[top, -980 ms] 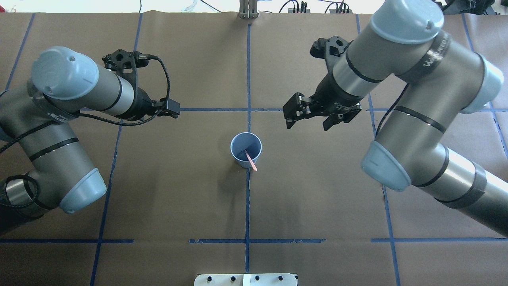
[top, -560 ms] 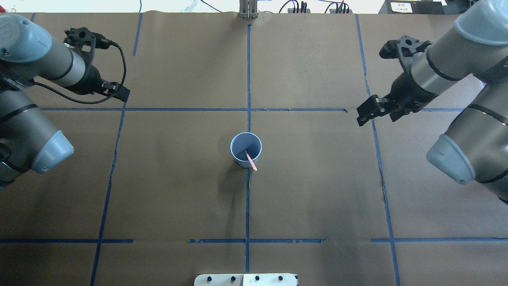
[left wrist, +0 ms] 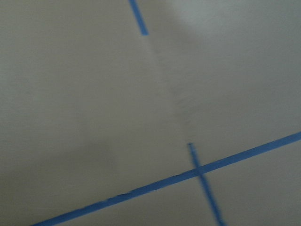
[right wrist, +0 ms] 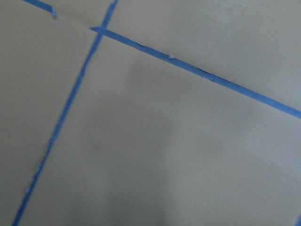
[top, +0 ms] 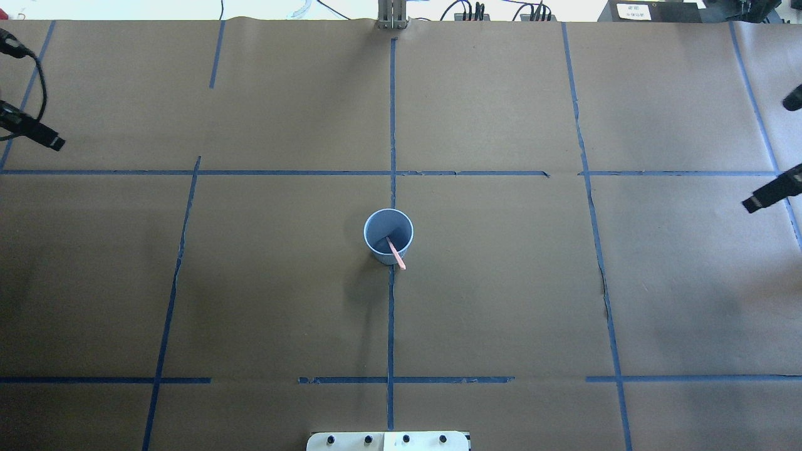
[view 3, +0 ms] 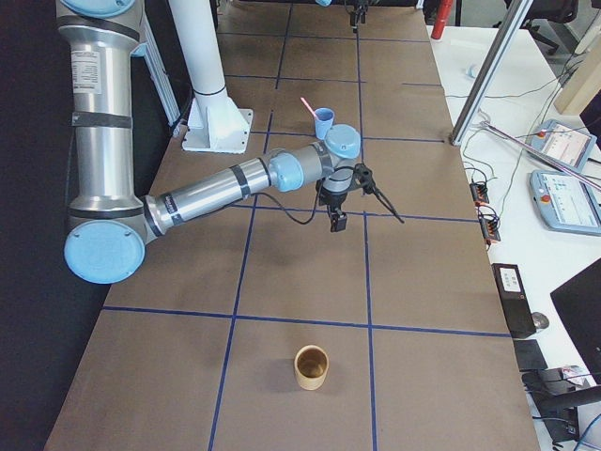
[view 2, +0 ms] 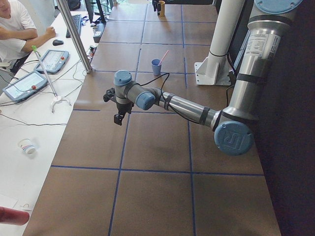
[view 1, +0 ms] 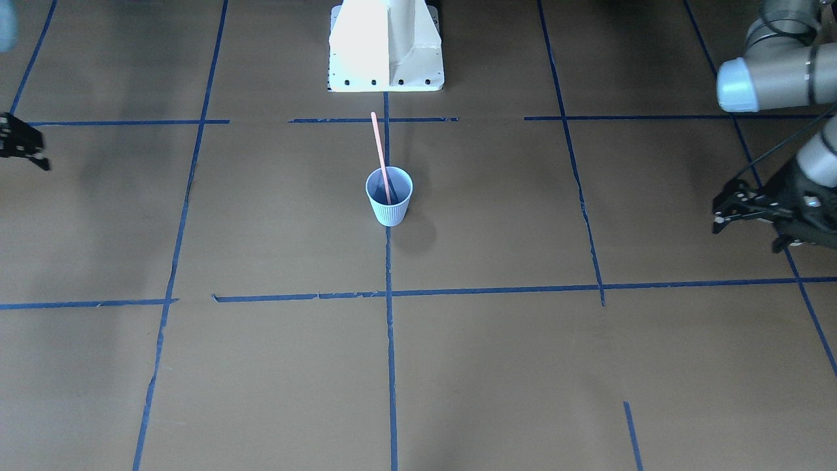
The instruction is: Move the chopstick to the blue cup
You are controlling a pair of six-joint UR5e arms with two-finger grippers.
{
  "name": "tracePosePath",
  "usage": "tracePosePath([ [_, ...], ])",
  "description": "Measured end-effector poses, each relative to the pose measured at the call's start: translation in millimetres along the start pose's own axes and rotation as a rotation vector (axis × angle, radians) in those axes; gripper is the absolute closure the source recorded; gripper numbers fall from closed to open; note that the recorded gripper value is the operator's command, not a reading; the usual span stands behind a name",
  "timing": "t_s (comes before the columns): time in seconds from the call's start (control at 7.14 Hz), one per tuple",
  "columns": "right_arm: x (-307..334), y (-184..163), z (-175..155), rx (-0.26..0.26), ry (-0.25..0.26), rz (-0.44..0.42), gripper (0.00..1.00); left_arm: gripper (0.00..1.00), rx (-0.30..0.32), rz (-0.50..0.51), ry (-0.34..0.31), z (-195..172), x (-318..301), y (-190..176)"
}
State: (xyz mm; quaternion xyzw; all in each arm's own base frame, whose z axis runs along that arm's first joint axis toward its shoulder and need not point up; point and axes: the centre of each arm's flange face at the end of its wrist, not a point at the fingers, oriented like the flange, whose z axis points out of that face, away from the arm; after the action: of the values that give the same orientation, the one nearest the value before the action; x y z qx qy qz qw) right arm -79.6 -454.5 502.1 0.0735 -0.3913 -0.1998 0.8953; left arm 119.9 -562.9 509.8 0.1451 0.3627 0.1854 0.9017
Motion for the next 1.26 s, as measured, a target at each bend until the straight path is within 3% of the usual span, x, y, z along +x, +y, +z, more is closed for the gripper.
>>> tracePosePath([
  [0.42, 100.5, 72.1, -0.8, -0.014, 0.015, -0.028, 0.00, 0.00, -0.020, -0.047, 0.079, -44.3, -117.0, 73.0],
  [0.7, 124.1, 91.3, -6.6, -0.004, 0.035, -0.001, 0.00, 0.00, -0.026, -0.097, 0.086, -70.4, -131.0, 89.9],
  [0.98, 135.1, 106.3, -6.9, -0.013, 0.058, 0.024, 0.00, 0.00, -0.043, -0.125, 0.088, -69.0, -135.2, 111.7],
  [1.26, 143.3, 114.7, -6.2, -0.019, 0.069, 0.036, 0.00, 0.00, -0.071, -0.136, 0.039, -65.8, -141.2, 123.6],
])
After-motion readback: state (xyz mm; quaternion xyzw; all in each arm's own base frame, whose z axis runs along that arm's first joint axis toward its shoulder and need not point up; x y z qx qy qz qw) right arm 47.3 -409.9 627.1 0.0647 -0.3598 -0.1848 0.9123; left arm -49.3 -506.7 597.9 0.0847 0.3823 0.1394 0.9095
